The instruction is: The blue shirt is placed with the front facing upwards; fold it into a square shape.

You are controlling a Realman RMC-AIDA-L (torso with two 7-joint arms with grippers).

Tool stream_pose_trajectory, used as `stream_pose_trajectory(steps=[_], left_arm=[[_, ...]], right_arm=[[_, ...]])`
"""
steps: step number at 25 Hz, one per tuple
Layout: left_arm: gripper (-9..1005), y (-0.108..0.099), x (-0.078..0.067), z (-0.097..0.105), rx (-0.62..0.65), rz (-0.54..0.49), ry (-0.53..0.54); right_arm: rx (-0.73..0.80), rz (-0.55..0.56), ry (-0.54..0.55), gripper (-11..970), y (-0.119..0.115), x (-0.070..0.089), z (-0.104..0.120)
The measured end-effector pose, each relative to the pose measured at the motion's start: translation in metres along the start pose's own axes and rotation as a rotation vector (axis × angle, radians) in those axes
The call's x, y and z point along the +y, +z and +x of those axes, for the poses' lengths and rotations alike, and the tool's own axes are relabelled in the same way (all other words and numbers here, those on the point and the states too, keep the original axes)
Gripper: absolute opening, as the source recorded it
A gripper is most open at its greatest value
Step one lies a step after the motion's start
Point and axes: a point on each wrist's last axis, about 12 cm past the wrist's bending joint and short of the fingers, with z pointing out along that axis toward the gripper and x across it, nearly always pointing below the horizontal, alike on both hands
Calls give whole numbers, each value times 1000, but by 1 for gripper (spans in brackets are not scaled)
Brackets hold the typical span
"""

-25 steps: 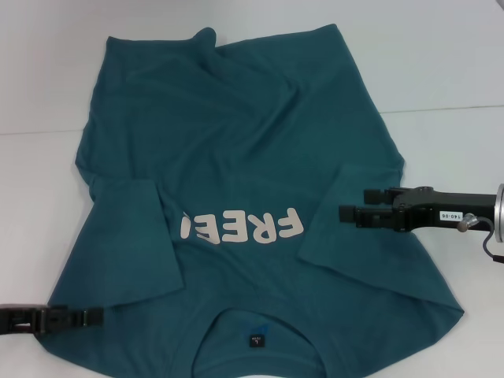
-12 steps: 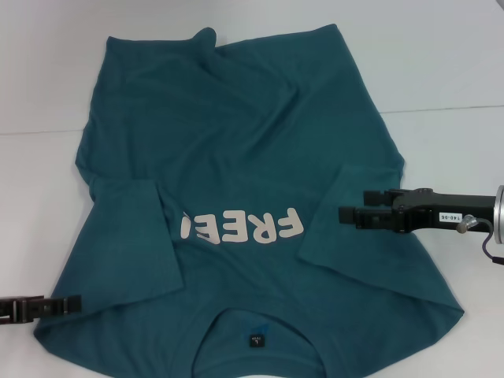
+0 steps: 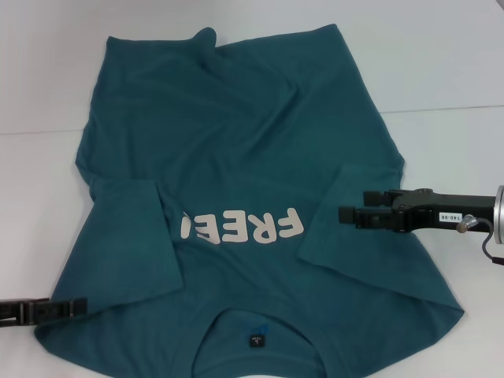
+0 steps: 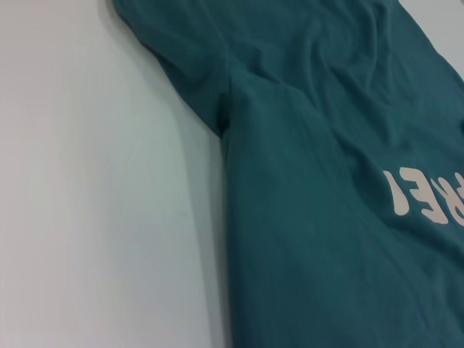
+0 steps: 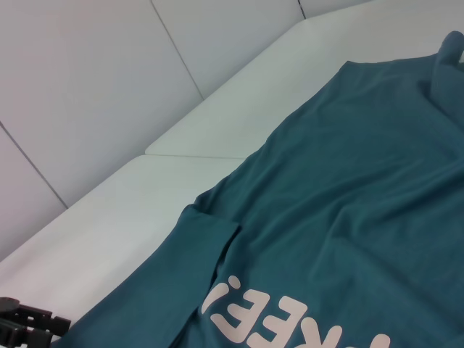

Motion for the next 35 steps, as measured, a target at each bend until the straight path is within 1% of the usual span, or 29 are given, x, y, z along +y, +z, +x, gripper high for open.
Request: stream_pose_trajectory(steps=[12,19,23,26,30,35], left_arm=[[886,2,-11,-1,35,80,31],[886,12,-23,-5,70,131,62],[886,13,-26,-7,75,150,70],[886,11,-25,-7,70,144,69],[886,2,-17,-5,58,104,61],[886,-7,-10,1,42,81,30]], right_arm=[[0,2,0,915,-1,-1,-1],[-1,2,1,915,-1,-1,-1],[-2,2,1,915,0,0,0],[-3,2,2,914,0,0,0],[-4,7,2,914,0,-1,0],[-4,9,2,914,0,-1,0]])
